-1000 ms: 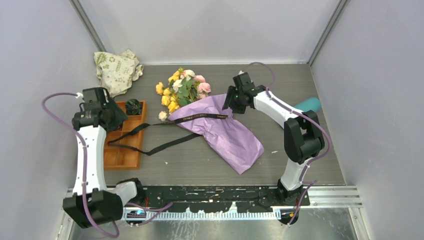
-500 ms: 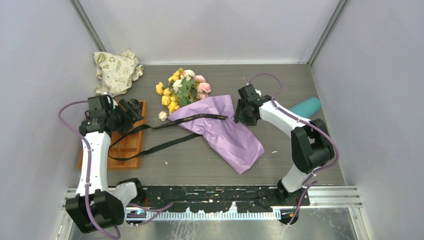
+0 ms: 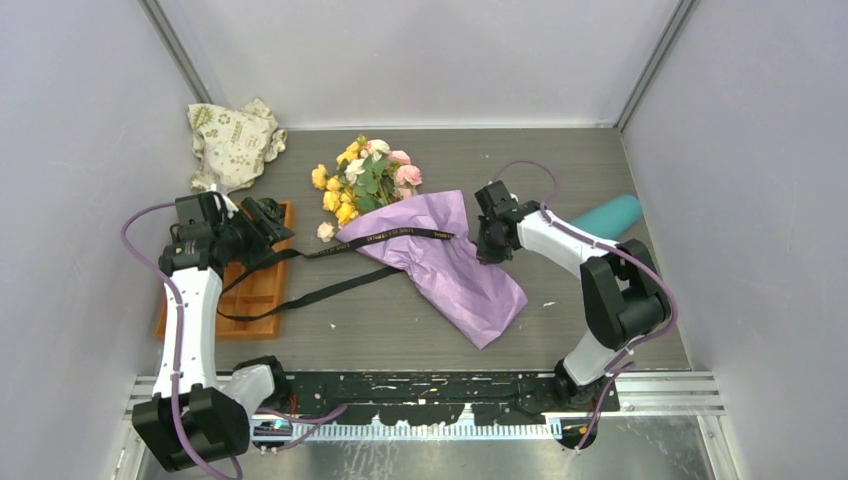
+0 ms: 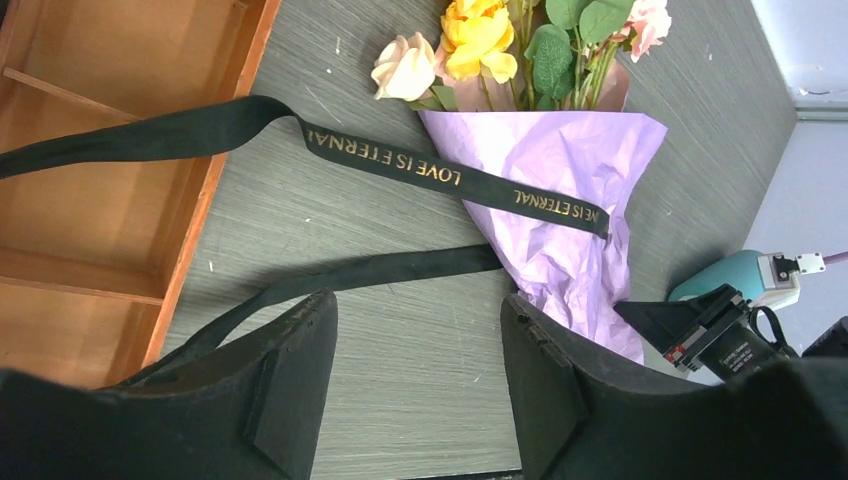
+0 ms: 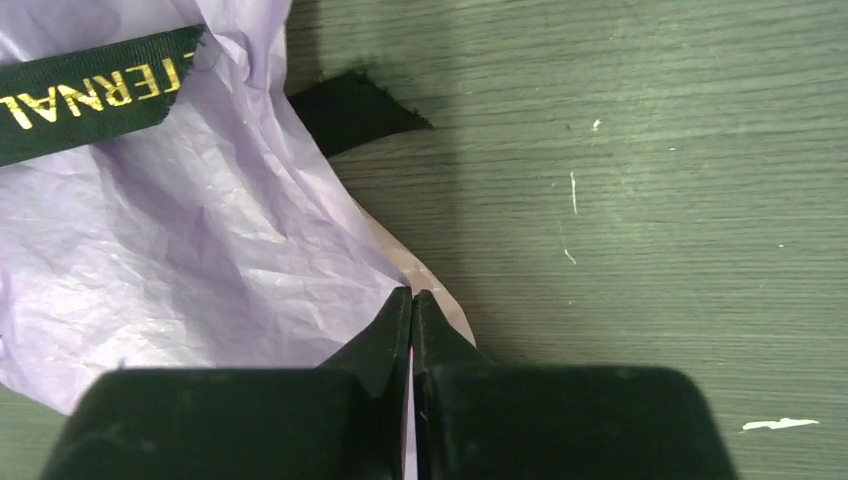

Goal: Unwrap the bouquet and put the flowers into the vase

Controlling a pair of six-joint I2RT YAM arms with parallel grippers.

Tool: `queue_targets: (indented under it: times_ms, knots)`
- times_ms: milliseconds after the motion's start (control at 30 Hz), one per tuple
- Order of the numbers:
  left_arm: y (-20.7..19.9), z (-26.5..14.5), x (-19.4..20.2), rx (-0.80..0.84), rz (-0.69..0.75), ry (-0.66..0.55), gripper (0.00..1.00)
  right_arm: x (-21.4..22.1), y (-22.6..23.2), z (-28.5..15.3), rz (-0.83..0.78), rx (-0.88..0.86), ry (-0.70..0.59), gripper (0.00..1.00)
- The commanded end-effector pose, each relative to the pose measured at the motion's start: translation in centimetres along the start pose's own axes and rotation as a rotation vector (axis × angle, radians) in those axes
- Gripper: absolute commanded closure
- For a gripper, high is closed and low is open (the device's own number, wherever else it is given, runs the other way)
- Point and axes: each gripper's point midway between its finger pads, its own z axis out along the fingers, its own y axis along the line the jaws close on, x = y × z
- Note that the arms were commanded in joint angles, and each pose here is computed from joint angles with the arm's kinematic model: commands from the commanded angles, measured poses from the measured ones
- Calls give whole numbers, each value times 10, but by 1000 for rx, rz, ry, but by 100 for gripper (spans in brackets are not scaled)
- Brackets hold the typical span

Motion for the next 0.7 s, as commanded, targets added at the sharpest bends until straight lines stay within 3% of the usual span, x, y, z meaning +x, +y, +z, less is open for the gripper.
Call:
queue_targets:
  times_ms: [0, 267, 367, 667]
  knots:
    - [-20, -11, -11, 85, 21, -51, 39, -24, 31, -36, -31, -118, -111, 99]
    - [-39, -36, -24, 119, 34, -108, 39, -22, 153, -177, -148, -579, -240, 99]
    - [-45, -45, -31, 128, 33, -140, 39, 9, 202, -209, -235, -735, -175, 99]
    - [-44, -72, -53, 46, 72, -247, 38, 155, 294, -179, -492, -894, 164, 99]
